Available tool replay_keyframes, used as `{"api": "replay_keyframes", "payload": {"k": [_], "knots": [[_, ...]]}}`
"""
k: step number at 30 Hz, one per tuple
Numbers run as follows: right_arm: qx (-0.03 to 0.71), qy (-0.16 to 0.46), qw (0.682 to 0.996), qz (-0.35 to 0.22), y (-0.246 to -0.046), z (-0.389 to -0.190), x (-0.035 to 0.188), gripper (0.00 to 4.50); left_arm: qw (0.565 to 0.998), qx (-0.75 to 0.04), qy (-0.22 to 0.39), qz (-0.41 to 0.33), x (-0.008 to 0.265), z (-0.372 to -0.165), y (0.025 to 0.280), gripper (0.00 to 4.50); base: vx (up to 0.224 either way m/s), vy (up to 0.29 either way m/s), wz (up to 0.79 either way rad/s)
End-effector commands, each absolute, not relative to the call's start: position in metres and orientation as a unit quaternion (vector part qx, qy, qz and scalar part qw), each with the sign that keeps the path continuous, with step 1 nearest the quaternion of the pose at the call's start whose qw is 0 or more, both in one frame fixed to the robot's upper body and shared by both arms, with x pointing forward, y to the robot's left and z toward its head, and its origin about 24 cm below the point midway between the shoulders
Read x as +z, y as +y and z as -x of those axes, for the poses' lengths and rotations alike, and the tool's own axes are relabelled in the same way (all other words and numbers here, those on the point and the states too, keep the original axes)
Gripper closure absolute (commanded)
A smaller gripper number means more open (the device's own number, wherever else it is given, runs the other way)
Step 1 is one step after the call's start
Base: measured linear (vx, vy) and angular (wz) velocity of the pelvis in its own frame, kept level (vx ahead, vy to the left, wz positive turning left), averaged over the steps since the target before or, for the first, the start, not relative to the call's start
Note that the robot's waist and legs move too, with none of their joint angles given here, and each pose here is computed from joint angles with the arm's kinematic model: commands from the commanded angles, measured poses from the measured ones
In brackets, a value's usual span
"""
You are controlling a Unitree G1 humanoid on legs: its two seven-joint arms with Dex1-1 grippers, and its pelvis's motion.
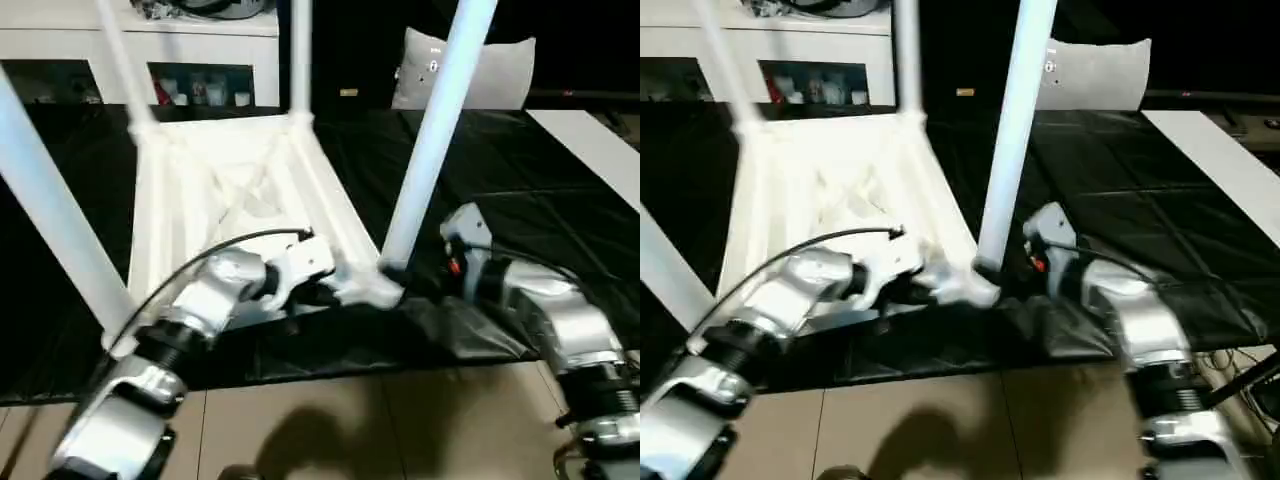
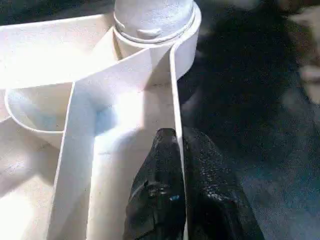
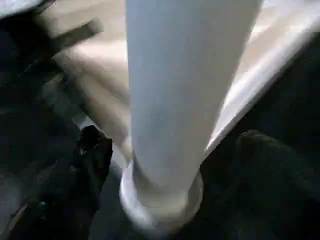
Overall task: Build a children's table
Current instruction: Rotate leg to tighten
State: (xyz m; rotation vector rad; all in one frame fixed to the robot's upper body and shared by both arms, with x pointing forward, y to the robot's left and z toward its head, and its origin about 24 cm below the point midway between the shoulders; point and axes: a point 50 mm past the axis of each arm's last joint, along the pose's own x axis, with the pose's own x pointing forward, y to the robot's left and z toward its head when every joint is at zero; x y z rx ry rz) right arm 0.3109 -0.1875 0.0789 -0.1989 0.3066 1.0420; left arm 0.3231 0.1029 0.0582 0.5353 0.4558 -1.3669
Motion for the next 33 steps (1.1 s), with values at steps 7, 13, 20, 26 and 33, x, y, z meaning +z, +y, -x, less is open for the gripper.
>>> {"api": "replay_keyframes", "payload": {"k": [7,13,20,26,33], "knots": [[0.615,0.174,0.766,0.069,-0.191,-0.292,0.088,0.74,0.621,-0.707,0.205,-0.272,0.058,-0.307,0.096,4.5,0.0,0.0,0.0],[0.642,0.185,0.741,0.065,-0.189,-0.291,0.083,1.23,0.6,-0.725,0.202,-0.27,0.06,-0.304,0.097,4.5,0.0,0.0,0.0],[0.656,0.201,0.725,0.052,-0.187,-0.29,0.07,1.85,0.602,-0.723,0.2,-0.274,0.06,-0.305,0.097,4.5,0.0,0.0,0.0],[0.661,0.202,0.722,0.04,-0.188,-0.288,0.06,2.36,0.61,-0.717,0.202,-0.27,0.059,-0.307,0.098,4.5,0.0,0.0,0.0],[0.589,0.206,0.781,0.0,-0.167,-0.296,0.025,2.57,0.652,-0.693,0.2,-0.234,0.063,-0.313,0.093,4.5,0.0,0.0,0.0]]}}
